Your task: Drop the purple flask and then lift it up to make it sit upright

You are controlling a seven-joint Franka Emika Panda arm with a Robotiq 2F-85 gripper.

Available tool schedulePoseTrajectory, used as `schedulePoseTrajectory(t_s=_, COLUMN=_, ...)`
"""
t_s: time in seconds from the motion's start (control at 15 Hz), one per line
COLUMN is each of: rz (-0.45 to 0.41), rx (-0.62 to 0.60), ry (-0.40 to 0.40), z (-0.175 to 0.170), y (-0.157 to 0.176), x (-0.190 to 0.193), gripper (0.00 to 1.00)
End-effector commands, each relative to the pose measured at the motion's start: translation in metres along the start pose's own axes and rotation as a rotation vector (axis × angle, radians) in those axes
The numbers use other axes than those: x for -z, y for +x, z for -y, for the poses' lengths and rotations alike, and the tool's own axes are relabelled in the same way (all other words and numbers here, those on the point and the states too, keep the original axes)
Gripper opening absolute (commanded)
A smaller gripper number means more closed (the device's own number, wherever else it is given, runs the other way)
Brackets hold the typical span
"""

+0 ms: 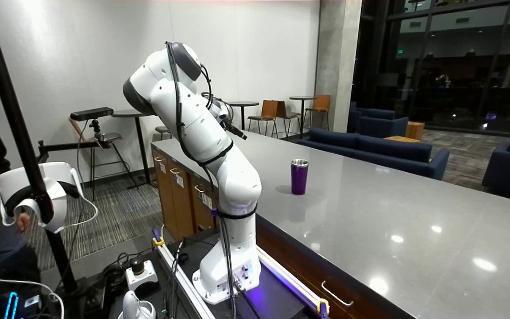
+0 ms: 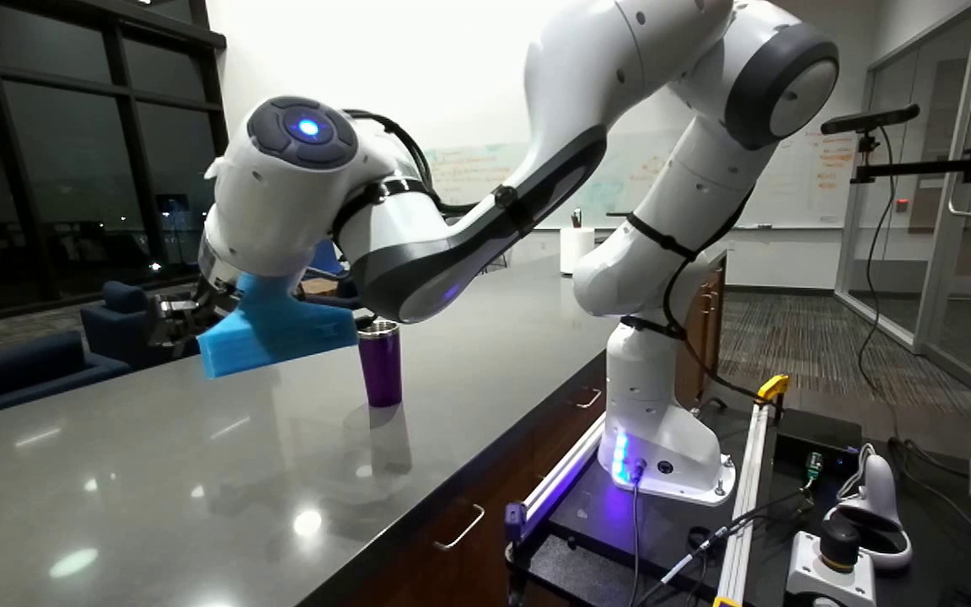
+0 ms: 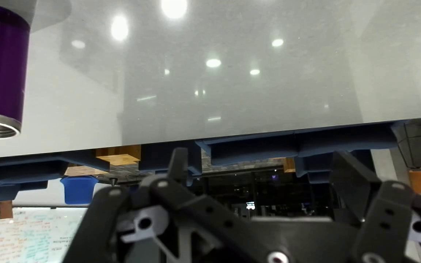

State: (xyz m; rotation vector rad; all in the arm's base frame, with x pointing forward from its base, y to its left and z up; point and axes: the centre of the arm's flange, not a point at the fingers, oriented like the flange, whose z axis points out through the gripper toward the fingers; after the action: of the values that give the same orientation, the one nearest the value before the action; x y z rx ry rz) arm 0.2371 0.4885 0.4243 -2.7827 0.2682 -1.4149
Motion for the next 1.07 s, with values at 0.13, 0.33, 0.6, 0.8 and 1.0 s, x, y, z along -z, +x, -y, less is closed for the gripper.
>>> schedulePoseTrajectory(t_s=0.13, rz=-0.018, rx=-0.016, ry=-0.050, z=-0.037, y=0.027, x=-0.020, gripper=1.00)
schedulePoseTrajectory(t_s=0.33, rz=-0.025, rx=-0.041, ry=-0.079, z=-0.088, y=0.078, x=0.000, gripper=1.00)
schedulePoseTrajectory(t_s=0.6, rz=0.010, rx=-0.025, ry=0.059, z=-0.132, y=0.120, x=0.049, gripper=1.00)
schedulePoseTrajectory(t_s=0.8, rz=0.074, rx=-0.062, ry=0.230, z=-0.159, y=0.144, x=0.091, gripper=1.00)
schedulePoseTrajectory(t_s=1.0, rz=0.153, rx=-0.125, ry=0.330, z=-0.195, y=0.157, x=0.132, gripper=1.00)
